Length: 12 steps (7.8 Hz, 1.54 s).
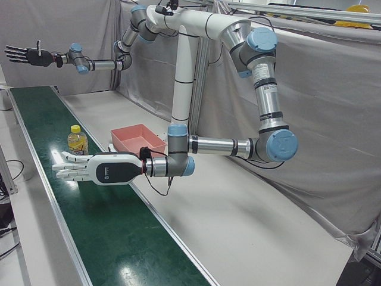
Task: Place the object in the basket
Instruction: 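Reach the left hand toward the yellow-capped orange drink bottle on the belt, then close the left hand fingers around the bottle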
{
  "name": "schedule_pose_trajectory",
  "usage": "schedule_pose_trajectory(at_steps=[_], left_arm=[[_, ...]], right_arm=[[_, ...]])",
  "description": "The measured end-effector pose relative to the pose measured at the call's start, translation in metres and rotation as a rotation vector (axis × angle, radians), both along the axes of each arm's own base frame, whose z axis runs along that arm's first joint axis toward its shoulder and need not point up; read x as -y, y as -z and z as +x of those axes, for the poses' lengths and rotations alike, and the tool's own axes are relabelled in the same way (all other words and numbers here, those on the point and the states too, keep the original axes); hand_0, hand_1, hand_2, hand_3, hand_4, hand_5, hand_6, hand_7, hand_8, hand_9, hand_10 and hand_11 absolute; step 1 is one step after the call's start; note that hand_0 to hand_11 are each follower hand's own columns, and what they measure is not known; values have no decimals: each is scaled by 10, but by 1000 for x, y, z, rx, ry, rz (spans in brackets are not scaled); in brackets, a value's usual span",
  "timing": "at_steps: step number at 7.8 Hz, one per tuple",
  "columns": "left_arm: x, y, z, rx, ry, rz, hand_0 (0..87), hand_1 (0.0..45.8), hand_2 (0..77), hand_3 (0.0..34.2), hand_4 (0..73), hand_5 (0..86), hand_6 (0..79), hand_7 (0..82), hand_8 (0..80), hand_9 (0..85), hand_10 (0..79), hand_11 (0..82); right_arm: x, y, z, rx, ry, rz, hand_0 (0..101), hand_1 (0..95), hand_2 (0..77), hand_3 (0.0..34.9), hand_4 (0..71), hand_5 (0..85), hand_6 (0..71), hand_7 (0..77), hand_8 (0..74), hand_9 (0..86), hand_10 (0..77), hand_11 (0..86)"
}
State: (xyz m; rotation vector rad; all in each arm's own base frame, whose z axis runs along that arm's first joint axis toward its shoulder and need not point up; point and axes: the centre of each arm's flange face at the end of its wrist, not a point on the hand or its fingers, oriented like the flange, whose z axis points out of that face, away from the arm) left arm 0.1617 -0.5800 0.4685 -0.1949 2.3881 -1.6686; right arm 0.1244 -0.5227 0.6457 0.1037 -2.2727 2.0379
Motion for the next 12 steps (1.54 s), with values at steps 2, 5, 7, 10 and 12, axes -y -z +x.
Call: schedule_pose_trajectory(at_steps=[2,5,7,10,12], left_arm=[[10,16,16,21,6,8,741,202,0,3,55,240,0,16,0,0,33,71],[24,42,51,28,-24,22,650,207,0,4,55,256,0,16,0,5,27,60],[28,49,65,35,-36,27,655,207,0,5,55,267,0,16,0,5,27,71],[28,57,77,39,-49,32,662,207,0,5,65,289,0,16,0,5,27,71],[23,58,90,40,-69,31,654,180,0,4,65,295,0,27,0,0,27,71]], right_arm=[[0,0,0,0,0,0,1,0,5,2,0,0,0,5,0,0,0,0],[0,0,0,0,0,0,2,0,5,2,0,0,0,5,0,0,0,0],[0,1,0,0,0,1,3,0,5,2,0,0,0,5,0,0,0,0],[0,1,0,0,0,2,3,0,5,2,0,0,0,5,0,0,0,0],[0,1,0,0,0,2,3,0,5,2,0,0,0,5,0,0,0,0]])
